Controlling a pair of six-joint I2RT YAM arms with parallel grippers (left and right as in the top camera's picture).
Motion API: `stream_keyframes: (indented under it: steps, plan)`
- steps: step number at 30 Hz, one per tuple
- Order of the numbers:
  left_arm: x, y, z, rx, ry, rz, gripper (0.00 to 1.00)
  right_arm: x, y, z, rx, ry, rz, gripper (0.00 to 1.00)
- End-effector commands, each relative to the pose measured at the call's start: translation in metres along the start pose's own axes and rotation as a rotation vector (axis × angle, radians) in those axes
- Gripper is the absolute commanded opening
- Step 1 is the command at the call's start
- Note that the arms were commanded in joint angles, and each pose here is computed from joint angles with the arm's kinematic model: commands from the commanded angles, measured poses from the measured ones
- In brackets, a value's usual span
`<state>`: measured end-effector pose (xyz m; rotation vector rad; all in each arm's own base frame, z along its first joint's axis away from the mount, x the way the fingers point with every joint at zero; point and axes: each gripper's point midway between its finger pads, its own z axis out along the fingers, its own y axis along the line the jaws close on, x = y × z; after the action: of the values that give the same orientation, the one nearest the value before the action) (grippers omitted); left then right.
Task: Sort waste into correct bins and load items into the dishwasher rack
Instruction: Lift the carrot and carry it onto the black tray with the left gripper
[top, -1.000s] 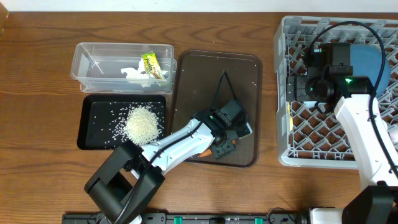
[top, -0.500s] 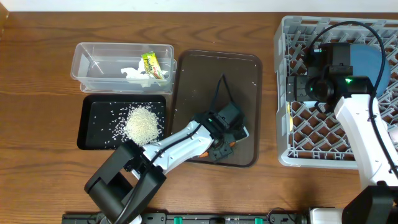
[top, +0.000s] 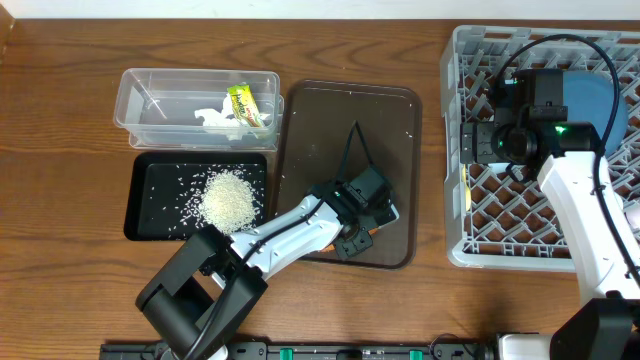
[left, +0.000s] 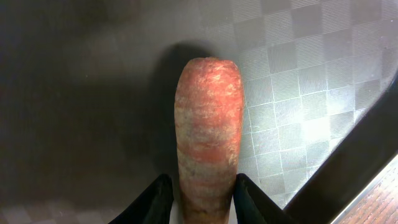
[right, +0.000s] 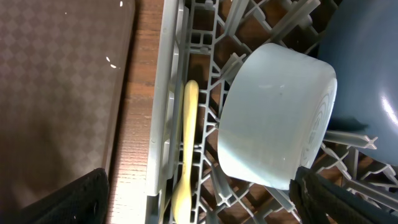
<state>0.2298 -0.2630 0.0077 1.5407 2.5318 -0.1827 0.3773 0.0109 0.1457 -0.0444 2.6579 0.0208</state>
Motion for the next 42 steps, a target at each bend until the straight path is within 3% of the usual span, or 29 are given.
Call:
stream_keyframes:
  steps: [1,4,7,14,23,31,37,42]
  plan:
    - [0.006,0.000,0.005,-0.002,0.021,-0.022,0.35,0.001,0.000,0.001,-0.007,0.004,0.018,0.93]
    - [0.006,0.000,0.005,-0.002,0.021,-0.022,0.38,0.001,0.000,0.001,-0.007,0.004,0.018,0.93]
    - [0.006,0.000,0.005,-0.002,0.021,-0.022,0.52,0.001,0.000,0.001,-0.007,0.003,0.018,0.93]
    - [0.013,-0.003,0.017,0.019,0.057,-0.025,0.52,0.001,0.000,0.001,-0.006,0.003,0.017,0.93]
    - [0.012,0.005,0.012,-0.027,0.054,-0.034,0.22,0.001,0.000,0.001,-0.006,0.003,0.017,0.93]
    - [0.003,0.038,-0.023,-0.172,-0.020,-0.125,0.14,0.001,0.000,0.001,-0.006,0.004,0.017,0.93]
    - [0.007,0.081,-0.072,-0.234,-0.143,-0.336,0.14,0.001,0.000,0.001,-0.006,0.004,0.017,0.93]
    - [0.041,0.130,-0.111,-0.300,-0.197,-0.558,0.13,0.001,0.000,0.001,-0.006,0.004,0.017,0.93]
